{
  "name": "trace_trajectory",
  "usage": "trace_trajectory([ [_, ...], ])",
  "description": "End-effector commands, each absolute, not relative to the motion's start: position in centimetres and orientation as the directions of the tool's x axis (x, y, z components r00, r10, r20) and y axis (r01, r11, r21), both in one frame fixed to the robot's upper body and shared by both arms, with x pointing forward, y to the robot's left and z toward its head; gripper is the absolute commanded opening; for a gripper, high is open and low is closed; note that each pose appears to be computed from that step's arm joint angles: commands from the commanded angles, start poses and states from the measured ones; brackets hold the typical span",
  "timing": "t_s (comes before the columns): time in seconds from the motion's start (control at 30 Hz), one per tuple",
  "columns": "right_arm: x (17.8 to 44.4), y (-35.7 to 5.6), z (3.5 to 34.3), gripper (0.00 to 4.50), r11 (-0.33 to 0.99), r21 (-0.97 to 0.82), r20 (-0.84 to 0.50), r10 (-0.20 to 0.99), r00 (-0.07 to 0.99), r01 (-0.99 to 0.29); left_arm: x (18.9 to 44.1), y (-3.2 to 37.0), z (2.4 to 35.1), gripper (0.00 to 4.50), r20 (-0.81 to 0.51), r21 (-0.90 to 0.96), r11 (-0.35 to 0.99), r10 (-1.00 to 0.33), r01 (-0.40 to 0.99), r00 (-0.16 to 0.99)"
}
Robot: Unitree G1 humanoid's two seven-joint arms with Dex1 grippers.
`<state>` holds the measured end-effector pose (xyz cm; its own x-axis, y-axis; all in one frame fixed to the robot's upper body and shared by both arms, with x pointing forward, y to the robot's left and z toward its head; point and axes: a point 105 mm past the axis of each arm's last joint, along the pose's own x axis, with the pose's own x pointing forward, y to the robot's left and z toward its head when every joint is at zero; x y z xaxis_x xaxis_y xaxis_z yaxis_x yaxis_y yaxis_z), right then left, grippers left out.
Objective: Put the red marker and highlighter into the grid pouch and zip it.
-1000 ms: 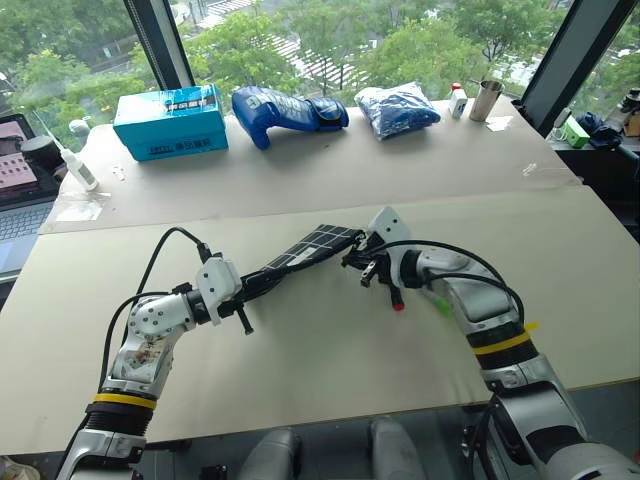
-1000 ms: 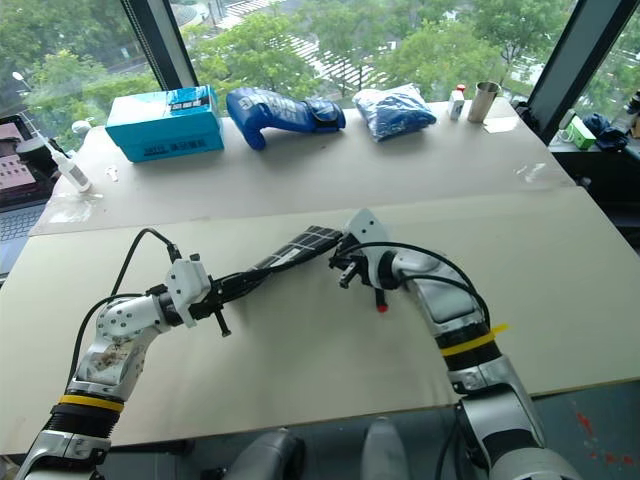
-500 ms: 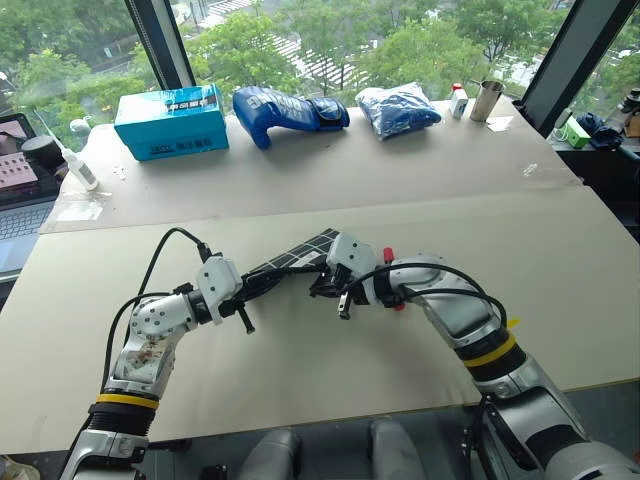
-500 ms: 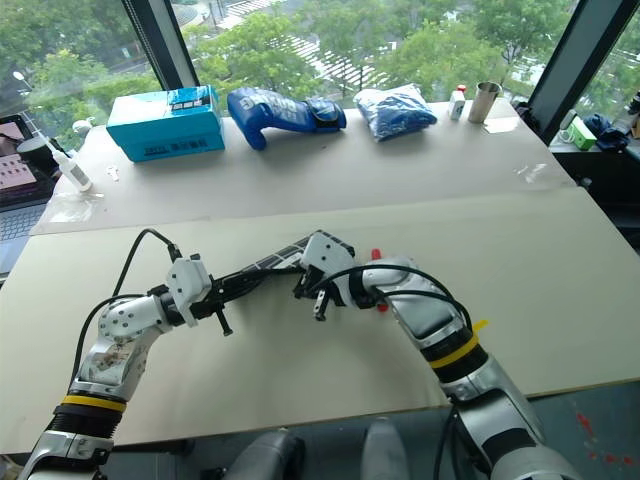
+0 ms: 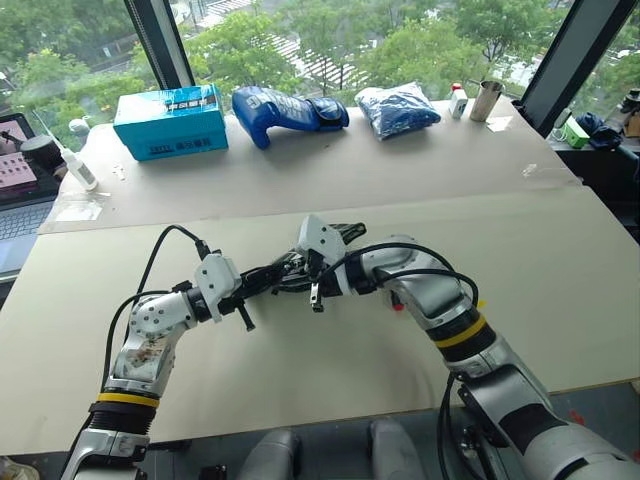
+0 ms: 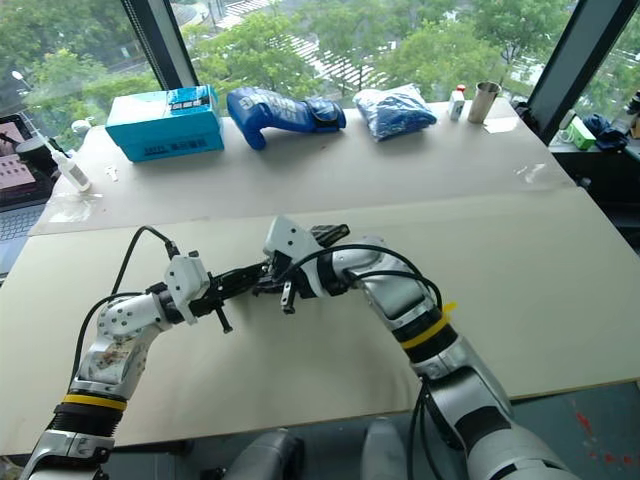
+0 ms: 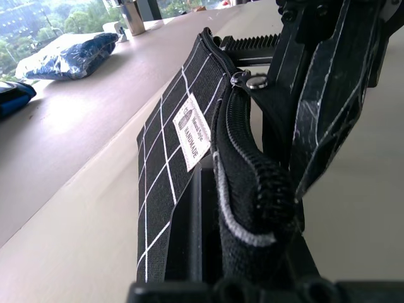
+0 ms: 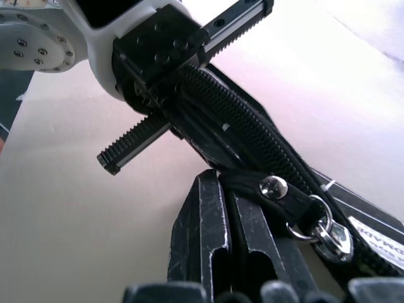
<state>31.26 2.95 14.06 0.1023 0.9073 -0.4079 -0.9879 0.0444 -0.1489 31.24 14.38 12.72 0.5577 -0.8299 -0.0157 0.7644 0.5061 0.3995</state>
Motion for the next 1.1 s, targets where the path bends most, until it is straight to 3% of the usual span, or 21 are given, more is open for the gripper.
trace_trajectory([
  [0.03, 32.2, 2.9, 14.5, 0.65, 0.048, -0.220, -0.414, 0.900, 0.137, -0.974, 31.1, 13.6, 13.9, 0.00, 0.018, 0.429, 0.490, -0.845, 0.759, 0.535],
  [0.23, 34.4, -1.4, 15.5, 2.51, 0.192, -0.192, -0.408, 0.876, 0.256, -0.962, 30.9, 13.6, 13.7, 0.00, 0.016, 0.423, 0.492, -0.844, 0.761, 0.536],
  [0.47, 31.6, -9.0, 20.7, 2.51, 0.220, -0.233, -0.299, 0.910, 0.285, -0.947, 30.8, 13.9, 13.7, 0.00, 0.013, 0.422, 0.498, -0.839, 0.758, 0.544],
  [0.53, 31.6, -11.6, 21.0, 2.51, 0.300, -0.280, -0.310, 0.871, 0.381, -0.912, 30.8, 14.0, 13.7, 0.00, 0.012, 0.421, 0.499, -0.838, 0.757, 0.545],
  [0.73, 32.9, -20.9, 19.4, 2.51, 0.605, -0.378, -0.396, 0.579, 0.713, -0.701, 30.6, 14.0, 13.5, 0.00, 0.006, 0.416, 0.492, -0.843, 0.765, 0.538],
  [0.87, 31.1, -22.6, 17.5, 2.51, 0.615, -0.389, -0.442, 0.529, 0.725, -0.686, 30.6, 13.7, 13.3, 0.00, 0.000, 0.409, 0.474, -0.854, 0.779, 0.520],
  [1.1, 30.8, -23.4, 15.4, 2.51, 0.696, -0.319, -0.457, 0.482, 0.748, -0.644, 31.2, 13.1, 13.5, 0.00, 0.002, 0.411, 0.447, -0.872, 0.794, 0.489],
])
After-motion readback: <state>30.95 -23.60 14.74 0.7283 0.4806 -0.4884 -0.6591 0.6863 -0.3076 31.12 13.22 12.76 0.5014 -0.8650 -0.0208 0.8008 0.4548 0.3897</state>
